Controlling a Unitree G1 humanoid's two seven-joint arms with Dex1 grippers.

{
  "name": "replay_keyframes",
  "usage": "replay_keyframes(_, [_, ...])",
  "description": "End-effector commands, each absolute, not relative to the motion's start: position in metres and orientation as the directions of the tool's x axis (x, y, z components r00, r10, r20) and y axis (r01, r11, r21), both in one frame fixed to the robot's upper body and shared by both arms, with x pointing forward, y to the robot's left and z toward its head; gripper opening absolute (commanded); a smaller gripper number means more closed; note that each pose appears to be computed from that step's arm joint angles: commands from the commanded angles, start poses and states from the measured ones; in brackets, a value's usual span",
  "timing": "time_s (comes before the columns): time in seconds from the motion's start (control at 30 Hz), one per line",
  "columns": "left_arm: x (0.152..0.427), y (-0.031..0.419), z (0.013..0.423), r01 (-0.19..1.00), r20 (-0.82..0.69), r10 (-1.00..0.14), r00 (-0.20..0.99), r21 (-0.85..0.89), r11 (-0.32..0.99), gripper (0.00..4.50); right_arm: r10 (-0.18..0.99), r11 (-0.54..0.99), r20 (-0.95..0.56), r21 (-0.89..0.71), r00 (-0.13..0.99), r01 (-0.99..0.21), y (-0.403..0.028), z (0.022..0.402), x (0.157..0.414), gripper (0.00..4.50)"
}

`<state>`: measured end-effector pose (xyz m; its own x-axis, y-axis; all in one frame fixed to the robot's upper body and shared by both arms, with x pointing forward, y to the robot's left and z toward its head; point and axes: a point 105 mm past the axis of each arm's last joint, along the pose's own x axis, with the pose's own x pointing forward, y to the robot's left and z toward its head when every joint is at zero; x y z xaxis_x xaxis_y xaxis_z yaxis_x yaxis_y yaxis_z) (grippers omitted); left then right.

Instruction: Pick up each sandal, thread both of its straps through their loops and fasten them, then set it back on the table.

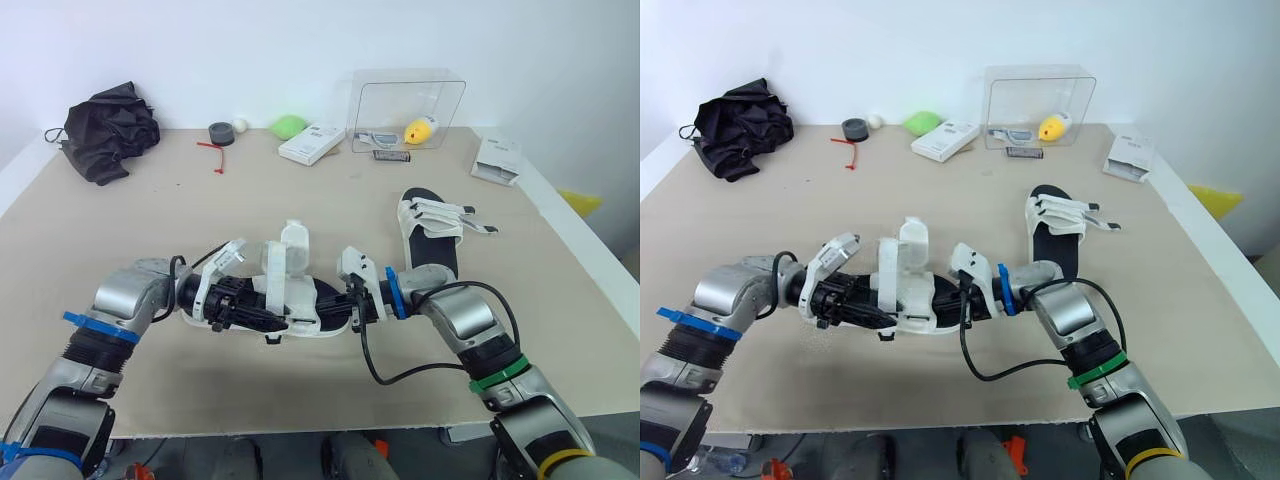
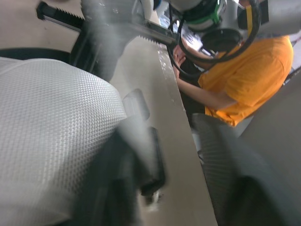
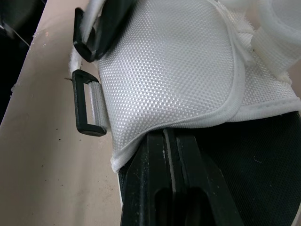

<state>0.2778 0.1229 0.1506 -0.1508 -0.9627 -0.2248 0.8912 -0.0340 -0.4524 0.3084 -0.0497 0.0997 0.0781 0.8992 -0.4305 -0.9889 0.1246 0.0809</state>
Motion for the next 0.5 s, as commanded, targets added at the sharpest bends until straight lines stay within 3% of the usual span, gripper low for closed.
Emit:
replay_keyframes(0.03, [0.255,0.135,0.185,0.865,-0.215,-0.948,-0.236,-0.49,-0.104,2.11,0.843,0.19,-0.533,0.16,0.077,-0.969,-0.063,0.065,0.304,0.0])
replay_keyframes(0.23, [0.228,0.163,0.186,0.822,-0.312,-0.913,-0.262,-0.568,-0.042,2.11,0.844,0.183,-0.532,0.162,0.07,-0.97,-0.063,0.066,0.304,0.0])
replay_keyframes(0.37, [0.219,0.172,0.16,0.846,-0.401,-0.877,-0.265,-0.533,-0.012,2.11,0.84,0.177,-0.539,0.162,0.063,-0.971,-0.062,0.065,0.303,0.0])
replay_keyframes(0.5, [0.219,0.16,0.136,0.885,-0.396,-0.89,-0.224,-0.465,-0.015,2.11,0.807,0.206,-0.585,0.147,0.083,-0.967,-0.063,0.058,0.305,0.0])
